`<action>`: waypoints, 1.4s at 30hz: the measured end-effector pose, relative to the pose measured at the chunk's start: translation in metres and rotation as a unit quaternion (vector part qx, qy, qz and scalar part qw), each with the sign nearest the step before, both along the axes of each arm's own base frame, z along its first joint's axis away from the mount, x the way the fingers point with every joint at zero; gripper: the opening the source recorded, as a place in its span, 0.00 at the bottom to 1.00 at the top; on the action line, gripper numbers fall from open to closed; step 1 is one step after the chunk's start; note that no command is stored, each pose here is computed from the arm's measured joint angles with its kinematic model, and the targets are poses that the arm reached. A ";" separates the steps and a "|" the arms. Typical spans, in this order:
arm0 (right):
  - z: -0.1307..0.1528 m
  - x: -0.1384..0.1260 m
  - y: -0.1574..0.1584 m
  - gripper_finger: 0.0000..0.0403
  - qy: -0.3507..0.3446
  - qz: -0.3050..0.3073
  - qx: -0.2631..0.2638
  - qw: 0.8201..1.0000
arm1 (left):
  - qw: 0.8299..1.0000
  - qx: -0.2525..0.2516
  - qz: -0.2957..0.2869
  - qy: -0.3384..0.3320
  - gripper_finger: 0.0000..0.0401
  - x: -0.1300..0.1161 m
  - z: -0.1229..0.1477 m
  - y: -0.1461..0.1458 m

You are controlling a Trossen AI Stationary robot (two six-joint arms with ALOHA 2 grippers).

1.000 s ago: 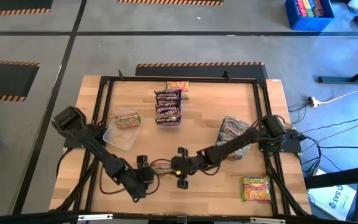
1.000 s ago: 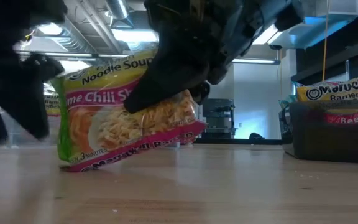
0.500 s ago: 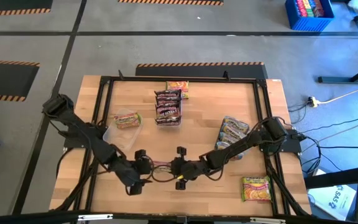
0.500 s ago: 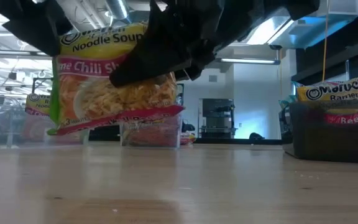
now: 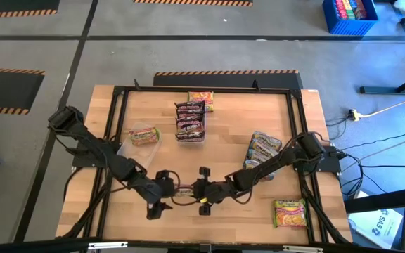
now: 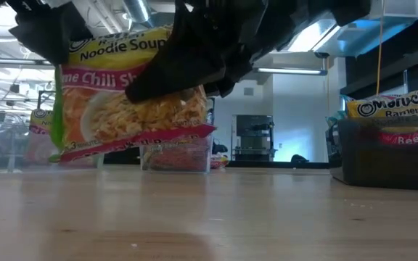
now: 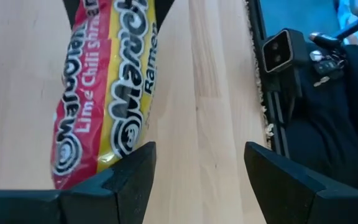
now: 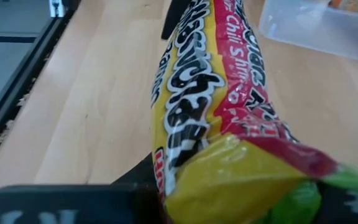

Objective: Sort Maruchan noodles
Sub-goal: Put the green noodle pack into the left transparent bin

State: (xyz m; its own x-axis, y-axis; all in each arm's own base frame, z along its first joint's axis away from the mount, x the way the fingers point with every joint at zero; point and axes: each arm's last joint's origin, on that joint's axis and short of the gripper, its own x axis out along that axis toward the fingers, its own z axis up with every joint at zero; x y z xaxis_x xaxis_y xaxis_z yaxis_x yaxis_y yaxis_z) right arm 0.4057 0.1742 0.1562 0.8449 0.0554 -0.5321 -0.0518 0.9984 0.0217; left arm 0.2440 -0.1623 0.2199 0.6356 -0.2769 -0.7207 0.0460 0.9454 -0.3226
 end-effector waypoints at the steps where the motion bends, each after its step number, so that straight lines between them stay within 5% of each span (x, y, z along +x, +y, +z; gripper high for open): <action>1: 0.000 0.000 0.000 0.26 0.002 0.003 0.003 1.000 | 1.000 -0.003 -0.002 0.000 0.60 0.001 0.000 0.001; 6: -0.002 0.000 0.000 0.27 0.004 0.003 0.005 1.000 | 0.999 -0.039 0.004 0.014 0.60 0.000 0.011 0.005; 10: -0.002 0.000 0.001 0.26 0.005 0.006 0.005 1.000 | 0.998 -0.056 0.018 0.007 0.60 -0.001 0.046 0.012; 15: -0.003 0.000 0.001 0.27 0.007 0.006 0.004 1.000 | 0.994 0.053 0.048 -0.079 0.60 -0.003 0.069 0.015; 25: -0.002 0.000 0.001 0.27 0.005 0.006 0.008 1.000 | 0.993 0.111 0.038 -0.029 0.60 0.020 0.016 -0.001; 36: -0.002 0.001 0.001 0.27 0.003 0.006 0.011 1.000 | 0.995 0.095 0.036 -0.013 0.60 0.042 -0.009 -0.002; 42: -0.006 0.001 0.001 0.27 0.005 -0.007 0.029 1.000 | 0.996 0.079 0.021 0.019 0.51 0.050 -0.022 0.002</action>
